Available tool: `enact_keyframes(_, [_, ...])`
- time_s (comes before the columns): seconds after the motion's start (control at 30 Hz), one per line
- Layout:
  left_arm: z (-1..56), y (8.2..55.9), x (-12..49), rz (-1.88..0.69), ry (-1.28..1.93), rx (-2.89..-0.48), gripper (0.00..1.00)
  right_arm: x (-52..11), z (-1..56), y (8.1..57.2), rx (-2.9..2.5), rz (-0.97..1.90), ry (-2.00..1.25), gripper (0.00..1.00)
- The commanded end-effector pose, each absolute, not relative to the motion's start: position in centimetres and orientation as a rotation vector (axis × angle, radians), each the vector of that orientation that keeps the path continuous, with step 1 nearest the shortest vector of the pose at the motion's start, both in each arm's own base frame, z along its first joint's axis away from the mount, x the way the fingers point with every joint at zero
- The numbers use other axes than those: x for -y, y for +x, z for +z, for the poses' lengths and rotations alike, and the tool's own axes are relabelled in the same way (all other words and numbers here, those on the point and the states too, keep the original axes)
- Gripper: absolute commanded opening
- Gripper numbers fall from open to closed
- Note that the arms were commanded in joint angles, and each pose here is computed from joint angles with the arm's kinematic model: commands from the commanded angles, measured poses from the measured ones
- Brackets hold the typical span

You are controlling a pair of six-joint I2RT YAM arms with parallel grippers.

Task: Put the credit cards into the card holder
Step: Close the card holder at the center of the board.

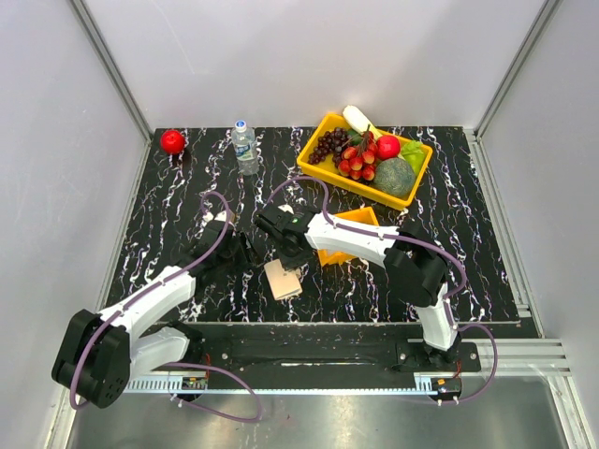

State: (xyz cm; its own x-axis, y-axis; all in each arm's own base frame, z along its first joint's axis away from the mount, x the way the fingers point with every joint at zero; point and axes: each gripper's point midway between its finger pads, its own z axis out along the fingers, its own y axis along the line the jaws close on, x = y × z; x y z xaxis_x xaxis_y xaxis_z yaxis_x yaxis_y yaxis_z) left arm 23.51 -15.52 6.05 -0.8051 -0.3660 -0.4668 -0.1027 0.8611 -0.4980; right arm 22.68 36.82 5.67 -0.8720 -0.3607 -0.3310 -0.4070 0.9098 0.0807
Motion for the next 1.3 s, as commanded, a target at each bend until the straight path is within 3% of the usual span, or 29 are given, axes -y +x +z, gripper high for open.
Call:
enact_keyframes(0.0, [6.6, 24.1, 16.1, -0.656, -0.314, -2.434, 0.48, -37.9, 7.6, 23.4, -2.692, 0.254, -0.543, 0.22])
enact_keyframes(0.23, [6.5, 24.0, 16.2, -0.662, -0.310, -2.440, 0.47, -37.8, 7.6, 23.6, -2.688, 0.243, -0.528, 0.14])
enact_keyframes(0.3, [6.6, 24.0, 16.3, -0.672, -0.303, -2.438, 0.46, -37.8, 7.6, 23.7, -2.691, 0.247, -0.528, 0.00])
enact_keyframes(0.5, [6.3, 23.2, 16.7, -0.715, -0.264, -2.440, 0.37, -38.7, 8.3, 23.1, -2.683, 0.333, -0.534, 0.00])
enact_keyframes(0.97, [6.8, 21.5, 19.4, -0.871, -0.084, -2.422, 0.37, -39.0, 7.2, 21.5, -2.713, 0.463, -0.603, 0.00])
enact_keyframes(1.27, [4.4, 21.1, 19.6, -0.814, -0.121, -2.525, 0.34, -38.9, 7.2, 22.2, -2.716, 0.512, -0.552, 0.00])
